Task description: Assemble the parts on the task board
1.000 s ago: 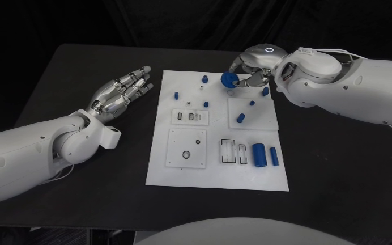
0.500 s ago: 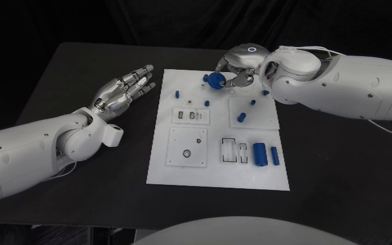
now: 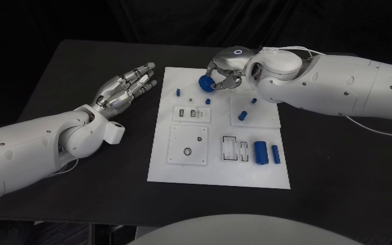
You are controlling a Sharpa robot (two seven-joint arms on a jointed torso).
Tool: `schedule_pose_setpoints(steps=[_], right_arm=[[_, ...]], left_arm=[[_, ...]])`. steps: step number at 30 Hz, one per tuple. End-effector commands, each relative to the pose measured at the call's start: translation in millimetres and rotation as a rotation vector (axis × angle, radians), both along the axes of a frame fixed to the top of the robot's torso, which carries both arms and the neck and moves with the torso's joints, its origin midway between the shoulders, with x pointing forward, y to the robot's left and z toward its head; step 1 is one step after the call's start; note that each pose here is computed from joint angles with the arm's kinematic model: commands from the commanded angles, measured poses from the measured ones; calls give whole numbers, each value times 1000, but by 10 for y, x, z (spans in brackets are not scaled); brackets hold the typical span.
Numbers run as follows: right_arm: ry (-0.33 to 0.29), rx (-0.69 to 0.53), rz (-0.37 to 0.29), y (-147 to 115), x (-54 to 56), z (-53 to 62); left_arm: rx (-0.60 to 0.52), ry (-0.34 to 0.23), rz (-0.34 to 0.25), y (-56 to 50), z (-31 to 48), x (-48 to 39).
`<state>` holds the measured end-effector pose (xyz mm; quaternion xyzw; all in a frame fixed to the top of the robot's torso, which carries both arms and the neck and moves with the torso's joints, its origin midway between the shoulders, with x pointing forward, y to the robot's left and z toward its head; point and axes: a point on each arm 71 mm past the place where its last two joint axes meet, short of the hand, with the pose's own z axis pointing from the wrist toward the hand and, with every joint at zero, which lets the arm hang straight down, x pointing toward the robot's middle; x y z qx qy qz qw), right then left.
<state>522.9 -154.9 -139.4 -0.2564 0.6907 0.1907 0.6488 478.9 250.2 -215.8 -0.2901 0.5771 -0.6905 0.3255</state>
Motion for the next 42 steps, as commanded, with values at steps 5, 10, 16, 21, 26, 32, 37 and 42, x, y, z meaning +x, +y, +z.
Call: schedule_pose_setpoints(steps=[5,10,16,21,26,32,37,42], right_arm=[[28,-26,19,105,1,-74],[32,-33,11,133,20,-84],[30,-38,-13,114,54,-84],[25,-35,-17,109,61,-80],[24,-33,-16,111,56,-78],[34,-42,-21,88,55,-87],[38,-45,-21,59,49,-92],[37,-39,-17,35,34,-96]], left_arm=[[-46,-44,-13,-23,34,-2],[-46,-44,-16,-32,31,3],[-46,-43,-16,-31,29,4],[-46,-42,-16,-28,25,5],[-46,-40,-17,-32,18,4],[-46,-39,-17,-26,12,0],[-46,-37,-16,-20,5,-3],[-46,-36,-16,-19,-3,-6]])
